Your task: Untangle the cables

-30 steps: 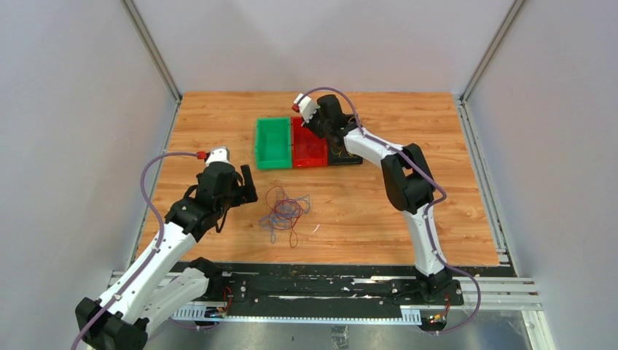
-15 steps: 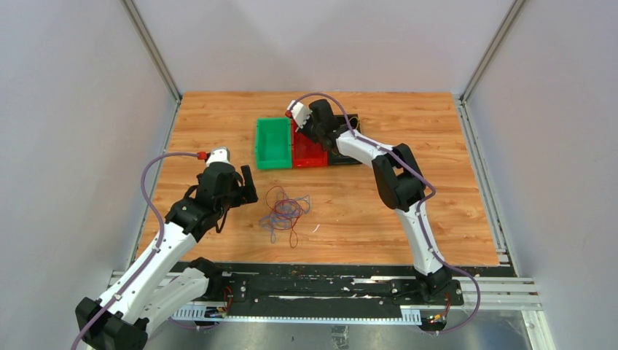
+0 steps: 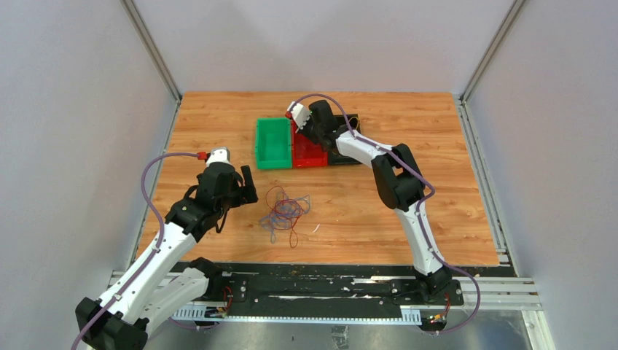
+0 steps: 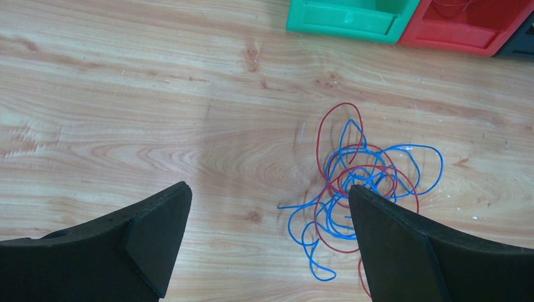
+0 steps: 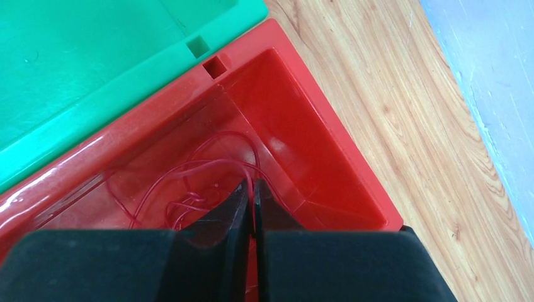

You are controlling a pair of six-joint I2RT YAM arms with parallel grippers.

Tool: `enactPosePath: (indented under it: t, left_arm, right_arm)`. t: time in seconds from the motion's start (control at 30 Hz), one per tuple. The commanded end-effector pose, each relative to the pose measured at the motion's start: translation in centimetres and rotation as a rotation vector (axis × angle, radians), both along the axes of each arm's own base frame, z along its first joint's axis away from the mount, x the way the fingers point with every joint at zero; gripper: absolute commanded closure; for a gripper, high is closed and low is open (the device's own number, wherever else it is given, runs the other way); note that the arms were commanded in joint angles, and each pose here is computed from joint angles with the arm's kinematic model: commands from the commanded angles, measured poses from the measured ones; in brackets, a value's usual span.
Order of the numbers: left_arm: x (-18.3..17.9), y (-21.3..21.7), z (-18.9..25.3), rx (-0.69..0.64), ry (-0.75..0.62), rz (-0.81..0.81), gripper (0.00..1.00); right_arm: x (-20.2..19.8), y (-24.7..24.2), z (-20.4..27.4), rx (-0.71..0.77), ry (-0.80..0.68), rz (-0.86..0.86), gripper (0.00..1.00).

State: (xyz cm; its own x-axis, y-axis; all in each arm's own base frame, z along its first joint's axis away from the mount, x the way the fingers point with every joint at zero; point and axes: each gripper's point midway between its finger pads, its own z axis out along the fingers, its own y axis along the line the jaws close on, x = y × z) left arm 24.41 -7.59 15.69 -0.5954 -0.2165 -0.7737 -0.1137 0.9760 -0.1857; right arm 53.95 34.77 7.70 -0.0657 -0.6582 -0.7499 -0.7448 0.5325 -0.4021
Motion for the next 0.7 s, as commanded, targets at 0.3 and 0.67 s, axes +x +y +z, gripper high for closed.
enactPosePath:
  t: [0.3,0.67]
  left_arm:
    - [-0.4,0.0,-0.2,-0.007,0.001,-0.004,0.00]
    - [-0.3,-0.3,-0.1,-0.014,0.002,-0.018,0.00]
  right_arm:
    - [-2.0,1.8,5.4,0.082,0.003,0.069,0.61]
    - [-3.7,0.8,11.4,0.153,-0.036,0.041,0.03]
